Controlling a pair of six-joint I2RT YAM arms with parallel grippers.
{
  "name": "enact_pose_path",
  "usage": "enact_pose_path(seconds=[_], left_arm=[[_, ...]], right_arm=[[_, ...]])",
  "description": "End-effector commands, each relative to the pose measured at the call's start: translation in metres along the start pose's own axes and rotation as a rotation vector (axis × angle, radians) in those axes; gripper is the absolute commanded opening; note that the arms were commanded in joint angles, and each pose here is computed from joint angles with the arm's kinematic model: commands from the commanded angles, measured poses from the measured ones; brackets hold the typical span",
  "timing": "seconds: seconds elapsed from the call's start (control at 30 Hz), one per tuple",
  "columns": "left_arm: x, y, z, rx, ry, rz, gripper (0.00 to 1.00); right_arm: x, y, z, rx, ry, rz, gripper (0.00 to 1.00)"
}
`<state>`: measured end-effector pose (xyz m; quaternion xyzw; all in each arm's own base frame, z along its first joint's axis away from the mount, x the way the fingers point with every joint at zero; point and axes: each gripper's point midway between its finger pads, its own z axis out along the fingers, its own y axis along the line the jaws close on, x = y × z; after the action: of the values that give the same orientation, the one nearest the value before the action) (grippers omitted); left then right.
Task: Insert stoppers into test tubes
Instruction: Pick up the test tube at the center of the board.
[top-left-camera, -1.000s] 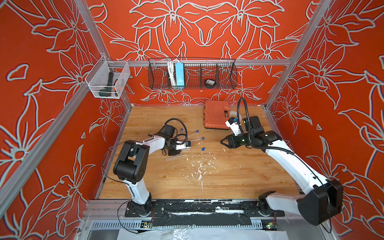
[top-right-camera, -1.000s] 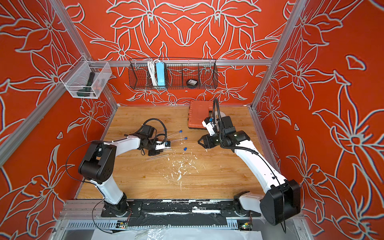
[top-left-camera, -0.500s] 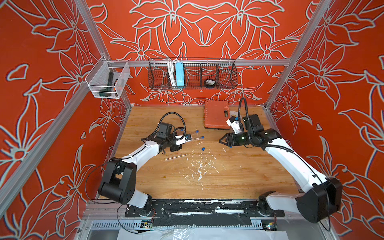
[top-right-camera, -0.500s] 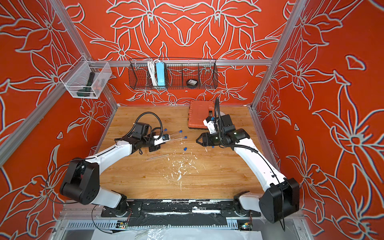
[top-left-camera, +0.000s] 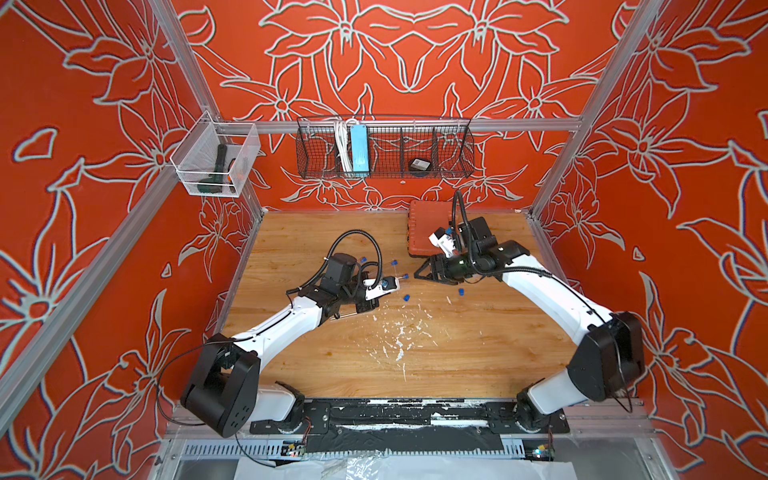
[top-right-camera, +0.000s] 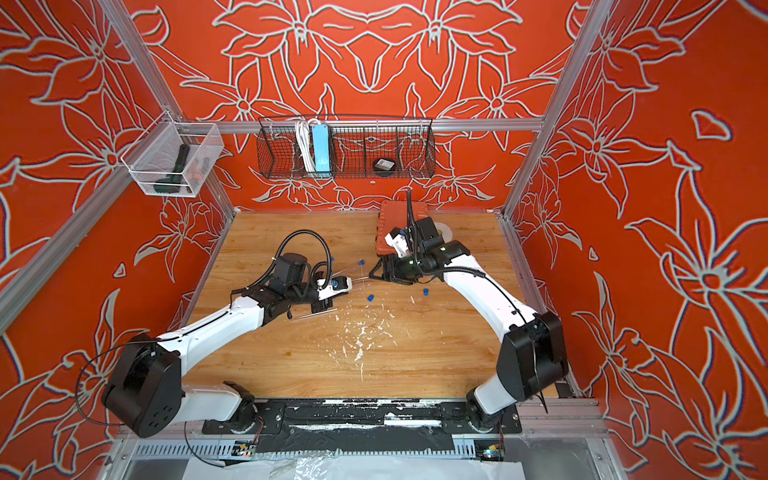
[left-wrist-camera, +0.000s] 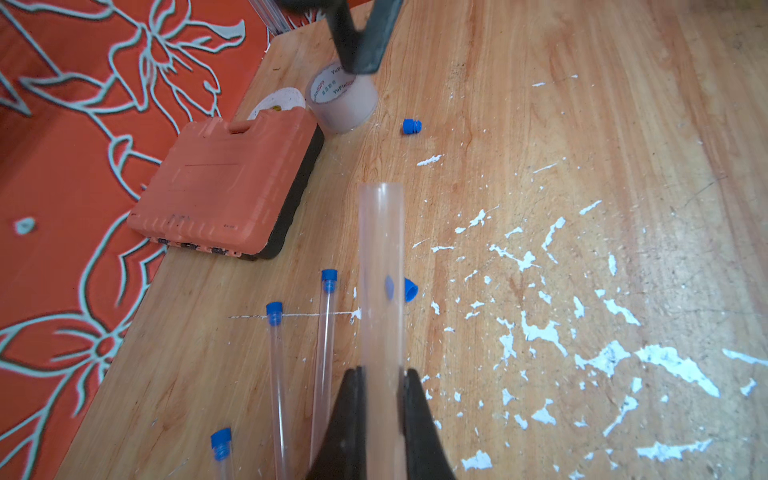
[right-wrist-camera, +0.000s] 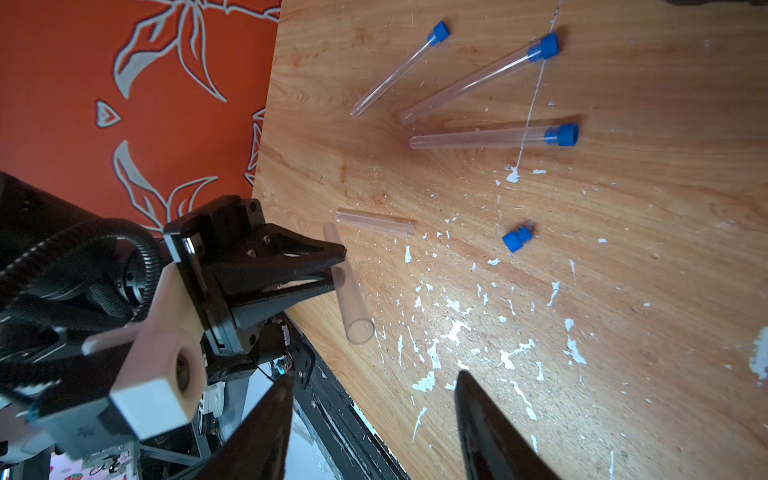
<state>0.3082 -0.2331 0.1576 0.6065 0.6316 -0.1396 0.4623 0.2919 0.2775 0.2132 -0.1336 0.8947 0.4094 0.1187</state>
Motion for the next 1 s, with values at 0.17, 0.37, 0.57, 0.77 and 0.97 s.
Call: enact_pose_path(seconds=[0.17, 0.37, 0.57, 0.77, 0.97], left_arm=[[-0.018, -0.003, -0.004, -0.013, -0.080, -0.015, 0.00], [-0.019, -0.005, -0.005, -0.018, -0.092, -0.019, 0.00], [-0.022, -0.007, -0.005, -0.015, -0.104, -0.039, 0.00], [-0.024, -0.009, -0.003, -0.004, -0.111, -0.033, 0.00], [-0.028, -0.008, -0.002, -0.006, -0.124, -0.039, 0.00]], right_arm=[[0.019, 0.013, 0.026, -0.017, 0.134, -0.002, 0.56], [0.021, 0.019, 0.036, -0.041, 0.154, 0.005, 0.46], [0.018, 0.019, 0.041, -0.051, 0.156, 0.012, 0.39], [0.015, 0.021, 0.045, -0.066, 0.149, 0.016, 0.34], [0.015, 0.023, 0.045, -0.073, 0.144, 0.019, 0.27]])
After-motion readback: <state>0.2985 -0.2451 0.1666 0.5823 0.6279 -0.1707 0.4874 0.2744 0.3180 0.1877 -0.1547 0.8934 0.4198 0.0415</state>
